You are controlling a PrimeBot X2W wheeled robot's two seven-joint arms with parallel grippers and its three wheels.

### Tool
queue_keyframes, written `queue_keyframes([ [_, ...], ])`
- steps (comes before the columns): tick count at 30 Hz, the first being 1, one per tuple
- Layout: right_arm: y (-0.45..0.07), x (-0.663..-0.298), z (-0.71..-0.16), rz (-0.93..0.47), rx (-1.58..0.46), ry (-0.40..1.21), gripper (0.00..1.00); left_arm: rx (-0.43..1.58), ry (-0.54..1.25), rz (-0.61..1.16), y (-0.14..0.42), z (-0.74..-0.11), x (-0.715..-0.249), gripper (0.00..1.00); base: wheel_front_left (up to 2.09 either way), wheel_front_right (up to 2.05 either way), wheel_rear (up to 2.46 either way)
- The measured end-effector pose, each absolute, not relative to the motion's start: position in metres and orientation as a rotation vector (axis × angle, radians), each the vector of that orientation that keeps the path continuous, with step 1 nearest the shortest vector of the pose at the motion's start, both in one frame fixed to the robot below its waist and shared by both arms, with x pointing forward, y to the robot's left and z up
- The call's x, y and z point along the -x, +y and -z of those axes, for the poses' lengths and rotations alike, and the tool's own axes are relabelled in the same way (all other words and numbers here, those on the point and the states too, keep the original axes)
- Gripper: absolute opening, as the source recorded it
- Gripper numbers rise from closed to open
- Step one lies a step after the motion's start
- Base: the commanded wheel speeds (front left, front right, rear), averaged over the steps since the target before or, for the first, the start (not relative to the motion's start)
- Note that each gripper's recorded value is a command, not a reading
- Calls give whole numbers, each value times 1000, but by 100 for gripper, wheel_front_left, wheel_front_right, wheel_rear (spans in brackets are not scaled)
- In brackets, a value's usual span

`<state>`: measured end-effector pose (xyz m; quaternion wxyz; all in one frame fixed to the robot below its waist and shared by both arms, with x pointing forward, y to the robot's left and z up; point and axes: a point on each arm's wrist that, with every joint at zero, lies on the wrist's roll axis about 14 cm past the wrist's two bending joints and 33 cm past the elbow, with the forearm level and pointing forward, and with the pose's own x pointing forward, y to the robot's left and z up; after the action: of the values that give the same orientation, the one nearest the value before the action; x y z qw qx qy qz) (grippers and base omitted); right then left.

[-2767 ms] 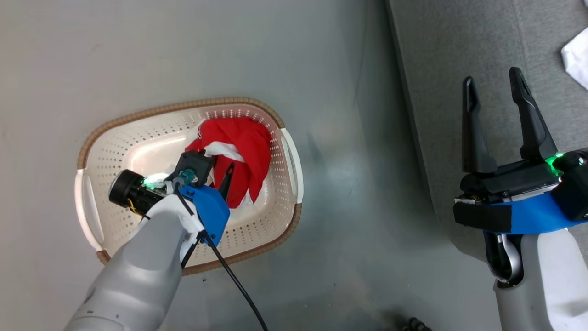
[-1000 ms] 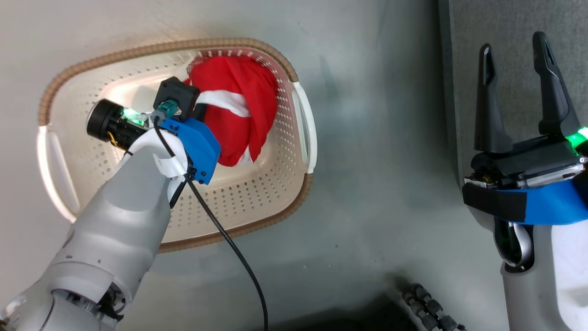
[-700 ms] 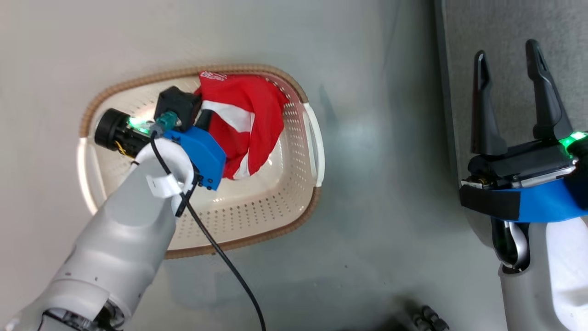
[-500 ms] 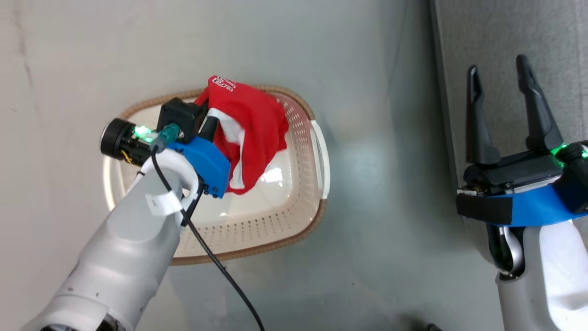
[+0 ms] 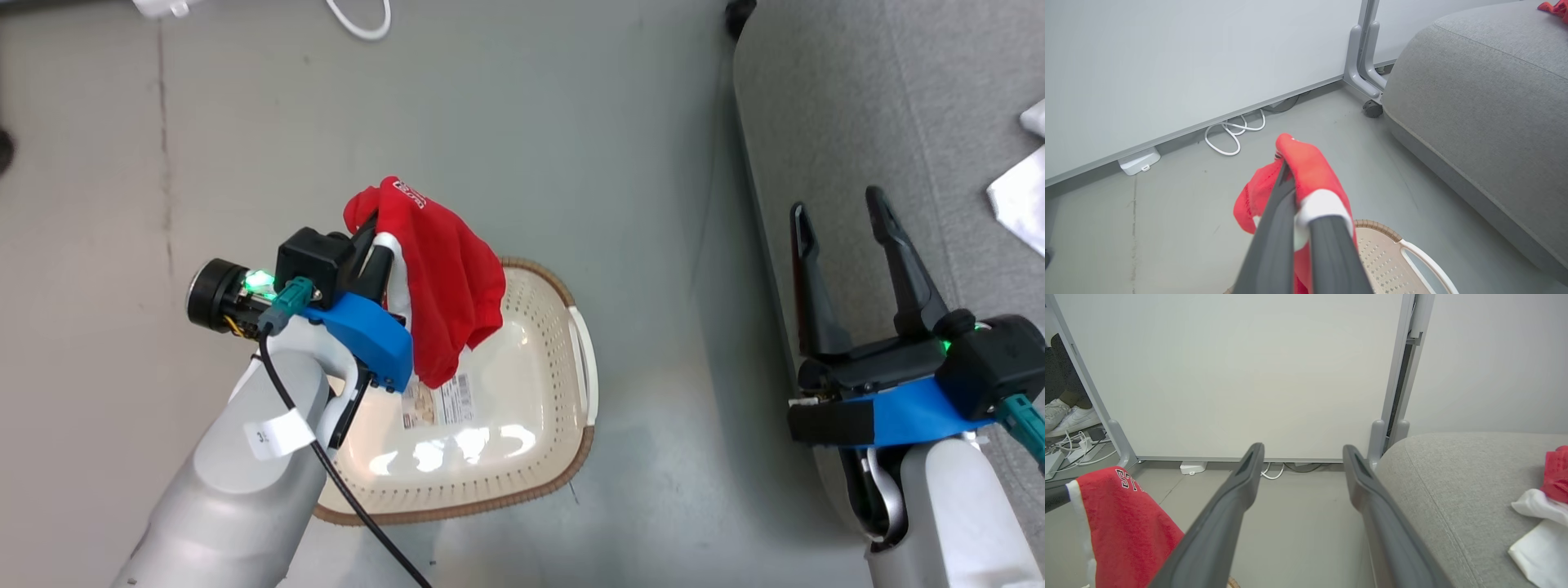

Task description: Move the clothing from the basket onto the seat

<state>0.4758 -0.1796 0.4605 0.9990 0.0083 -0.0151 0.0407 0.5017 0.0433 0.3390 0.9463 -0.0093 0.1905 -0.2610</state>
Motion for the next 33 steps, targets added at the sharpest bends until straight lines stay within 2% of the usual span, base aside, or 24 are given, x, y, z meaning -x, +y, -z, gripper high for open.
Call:
queue_keyframes([
  [15, -174, -423, -515, -87, -57, -125, 100, -6, 87, 536, 44, -471, -489, 0, 0, 0, 0],
  [33, -168, -378, -536, -100, -91, -174, 100, -61, -187, 699, -12, -588, -448, 0, 0, 0, 0],
])
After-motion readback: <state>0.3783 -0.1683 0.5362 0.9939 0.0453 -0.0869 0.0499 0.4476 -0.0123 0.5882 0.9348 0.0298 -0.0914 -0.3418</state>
